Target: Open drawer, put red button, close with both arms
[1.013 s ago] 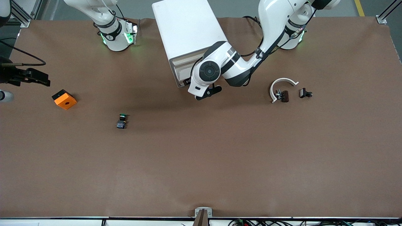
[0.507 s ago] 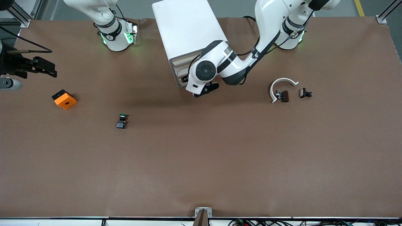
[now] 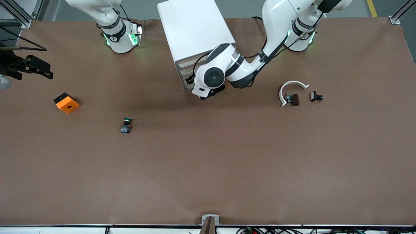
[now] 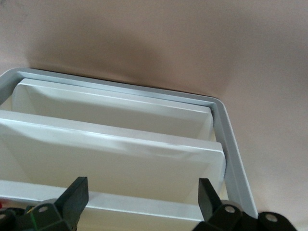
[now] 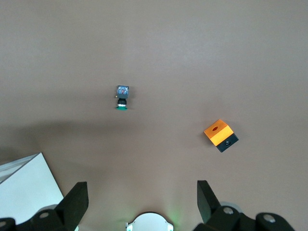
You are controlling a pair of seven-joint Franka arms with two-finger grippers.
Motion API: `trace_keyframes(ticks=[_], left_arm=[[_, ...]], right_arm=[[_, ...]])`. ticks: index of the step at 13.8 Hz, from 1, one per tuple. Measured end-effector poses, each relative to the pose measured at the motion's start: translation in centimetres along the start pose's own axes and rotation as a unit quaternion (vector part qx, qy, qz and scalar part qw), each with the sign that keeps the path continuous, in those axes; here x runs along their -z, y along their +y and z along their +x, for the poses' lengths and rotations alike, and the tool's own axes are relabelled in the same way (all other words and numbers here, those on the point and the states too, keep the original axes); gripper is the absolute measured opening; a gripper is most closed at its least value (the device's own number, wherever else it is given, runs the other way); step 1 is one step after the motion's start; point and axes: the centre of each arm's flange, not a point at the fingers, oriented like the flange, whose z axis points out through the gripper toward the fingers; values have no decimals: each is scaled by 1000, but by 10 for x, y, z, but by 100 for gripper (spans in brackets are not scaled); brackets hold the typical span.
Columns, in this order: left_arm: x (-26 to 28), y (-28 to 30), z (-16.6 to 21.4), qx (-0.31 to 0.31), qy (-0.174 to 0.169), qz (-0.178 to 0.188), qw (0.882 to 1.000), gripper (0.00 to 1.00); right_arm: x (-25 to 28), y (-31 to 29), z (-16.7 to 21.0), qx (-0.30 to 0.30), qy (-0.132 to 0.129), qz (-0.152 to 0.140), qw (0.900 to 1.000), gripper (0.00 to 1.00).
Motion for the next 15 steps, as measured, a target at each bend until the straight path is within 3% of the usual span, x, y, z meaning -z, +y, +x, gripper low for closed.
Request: trace_keyframes(ticks=[7,11,15], left_arm=[[4,0,5,3,0,-3,1000,100],[47,-5,48,-2,65,-16,998,100],[104,-22,104,-12,104,-41,994,100]], right_arm=[[-4,49,-6,-45,8,28,999,100],[-11,52,-27,-48,43,34,997,100],[-12,51,-49,-47,55,37,997,100]])
